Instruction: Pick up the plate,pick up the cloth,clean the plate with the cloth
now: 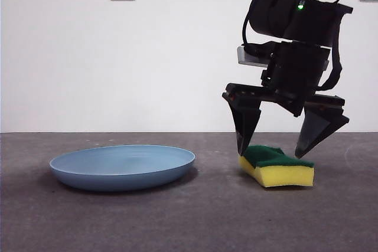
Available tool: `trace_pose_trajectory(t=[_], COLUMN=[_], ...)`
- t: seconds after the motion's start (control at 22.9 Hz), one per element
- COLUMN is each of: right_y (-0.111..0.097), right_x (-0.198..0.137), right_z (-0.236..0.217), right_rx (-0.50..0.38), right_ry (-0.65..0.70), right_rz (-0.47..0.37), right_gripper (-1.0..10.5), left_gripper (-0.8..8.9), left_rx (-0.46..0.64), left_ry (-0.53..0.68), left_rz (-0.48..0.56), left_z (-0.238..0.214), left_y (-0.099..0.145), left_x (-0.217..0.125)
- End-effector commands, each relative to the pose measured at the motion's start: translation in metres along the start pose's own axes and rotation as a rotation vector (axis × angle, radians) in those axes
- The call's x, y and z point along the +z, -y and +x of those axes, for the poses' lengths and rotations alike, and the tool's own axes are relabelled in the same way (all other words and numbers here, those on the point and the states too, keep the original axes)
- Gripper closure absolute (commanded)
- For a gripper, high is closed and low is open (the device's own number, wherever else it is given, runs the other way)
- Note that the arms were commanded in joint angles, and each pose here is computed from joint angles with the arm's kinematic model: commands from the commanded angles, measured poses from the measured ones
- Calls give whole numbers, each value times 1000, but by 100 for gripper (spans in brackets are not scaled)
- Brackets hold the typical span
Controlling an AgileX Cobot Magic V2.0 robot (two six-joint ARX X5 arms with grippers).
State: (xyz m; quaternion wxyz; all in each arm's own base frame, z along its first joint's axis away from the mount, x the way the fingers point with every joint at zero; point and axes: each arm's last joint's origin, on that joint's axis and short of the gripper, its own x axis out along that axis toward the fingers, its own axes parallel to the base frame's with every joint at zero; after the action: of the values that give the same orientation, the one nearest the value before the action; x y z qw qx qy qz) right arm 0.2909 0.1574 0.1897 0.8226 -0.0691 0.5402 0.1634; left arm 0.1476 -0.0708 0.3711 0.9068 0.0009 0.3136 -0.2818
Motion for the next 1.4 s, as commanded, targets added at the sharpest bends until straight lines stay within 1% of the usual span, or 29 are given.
trace_pose_trajectory(t=[0.04, 0.13, 0.18, 0.22, 0.26, 0.31, 0.48, 0.57, 0.66, 0.74, 0.83, 0.92, 1.01, 1.05, 1.23, 1.31, 1.4], right_y=[-3, -5, -5, -4, -4, -3, 0, 2, 3, 4, 6, 8, 12, 14, 16, 16, 17], right_x=[9, 11, 11, 8, 6, 3, -15, -23, -33, -45, -60, -76, -94, -102, -113, -115, -117], right_z=[-24, -50, -63, -82, -94, -112, -169, -187, -202, -207, -206, -200, -191, -188, -191, -194, -196], right_rx=[18, 33, 40, 47, 52, 59, 75, 77, 81, 78, 78, 82, 61, 63, 66, 71, 71], right_ry=[75, 151, 187, 233, 263, 309, 477, 538, 588, 614, 638, 666, 677, 678, 697, 711, 721], right_rz=[-4, -10, -10, -10, -10, -12, -52, -72, -85, -95, -111, -110, -95, -87, -83, -77, -76], right_gripper=[446, 463, 557, 764, 897, 960, 955, 955, 956, 956, 956, 957, 957, 956, 951, 946, 946], left_gripper=[500, 514, 577, 690, 774, 831, 822, 822, 822, 822, 822, 822, 822, 822, 822, 822, 814], left_rx=[-1, 1, 9, 29, 38, 54, 105, 129, 126, 128, 129, 136, 151, 148, 140, 135, 136], left_ry=[10, 21, 23, 23, 23, 24, 79, 116, 139, 149, 190, 245, 262, 265, 284, 259, 233], left_rz=[16, 23, 25, 39, 56, 68, 80, 85, 91, 120, 125, 126, 119, 99, 62, 16, 7], left_z=[0, 0, 0, 0, 0, 0, -1, -1, -2, -6, -9, -10, -6, -3, 0, -1, 0], left_y=[1, 1, 0, 0, 0, -1, -2, -2, -2, -1, -1, -3, -5, -7, -9, -9, -10], left_x=[1, 2, 2, 2, 2, 2, 7, 11, 13, 10, 2, -15, -38, -51, -77, -83, -85])
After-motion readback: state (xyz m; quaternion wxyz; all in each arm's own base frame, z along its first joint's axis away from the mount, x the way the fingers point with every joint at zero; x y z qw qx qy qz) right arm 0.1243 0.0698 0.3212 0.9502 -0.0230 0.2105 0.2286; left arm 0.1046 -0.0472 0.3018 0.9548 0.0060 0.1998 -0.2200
